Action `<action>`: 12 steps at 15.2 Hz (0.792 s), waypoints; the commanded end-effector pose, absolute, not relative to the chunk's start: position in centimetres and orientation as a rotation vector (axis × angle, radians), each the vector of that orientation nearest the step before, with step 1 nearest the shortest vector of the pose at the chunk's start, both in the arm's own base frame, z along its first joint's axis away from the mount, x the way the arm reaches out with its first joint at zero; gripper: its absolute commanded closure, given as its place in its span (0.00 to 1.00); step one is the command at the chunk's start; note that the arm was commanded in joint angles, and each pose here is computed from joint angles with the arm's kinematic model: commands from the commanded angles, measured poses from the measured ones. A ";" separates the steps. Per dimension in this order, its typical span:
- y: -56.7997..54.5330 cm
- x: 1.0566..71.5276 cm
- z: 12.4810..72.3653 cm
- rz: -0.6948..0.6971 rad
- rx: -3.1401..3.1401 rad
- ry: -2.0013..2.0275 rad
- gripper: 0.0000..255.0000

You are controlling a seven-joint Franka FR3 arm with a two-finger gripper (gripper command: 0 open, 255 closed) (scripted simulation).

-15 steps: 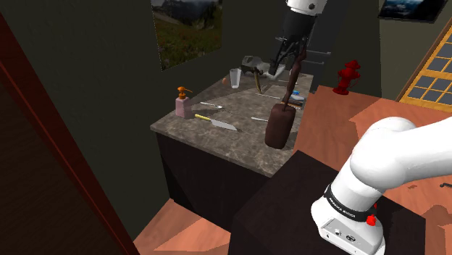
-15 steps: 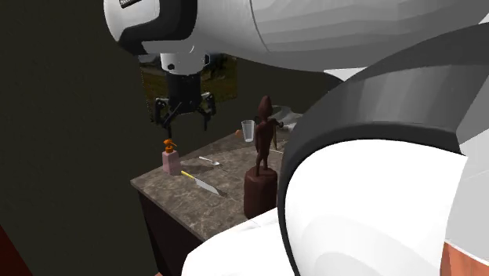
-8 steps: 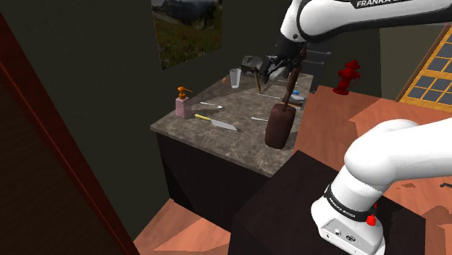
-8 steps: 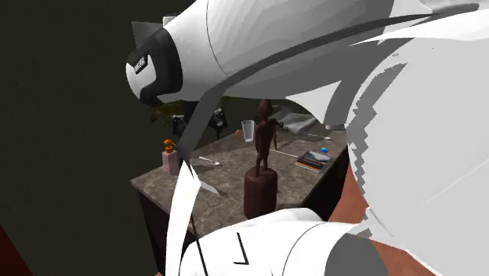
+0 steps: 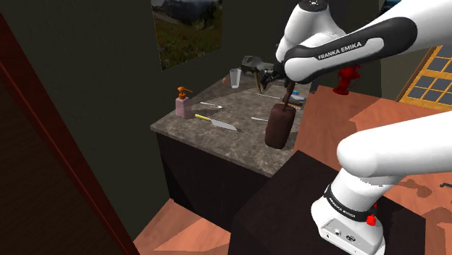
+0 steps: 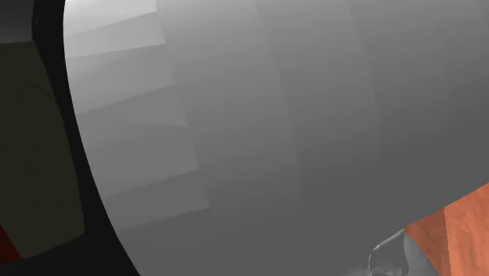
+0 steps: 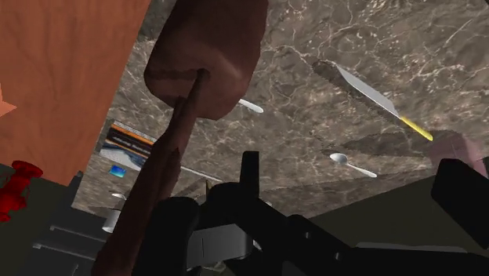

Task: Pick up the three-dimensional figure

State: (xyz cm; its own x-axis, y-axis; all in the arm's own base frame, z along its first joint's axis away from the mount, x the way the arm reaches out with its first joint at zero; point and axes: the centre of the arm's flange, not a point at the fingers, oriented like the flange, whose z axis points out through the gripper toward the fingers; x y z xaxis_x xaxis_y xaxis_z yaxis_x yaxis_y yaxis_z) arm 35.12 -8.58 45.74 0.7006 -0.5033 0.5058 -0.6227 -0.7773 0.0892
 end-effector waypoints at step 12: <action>-19.6 37.0 36.7 0.963 2.057 -1.446 0.00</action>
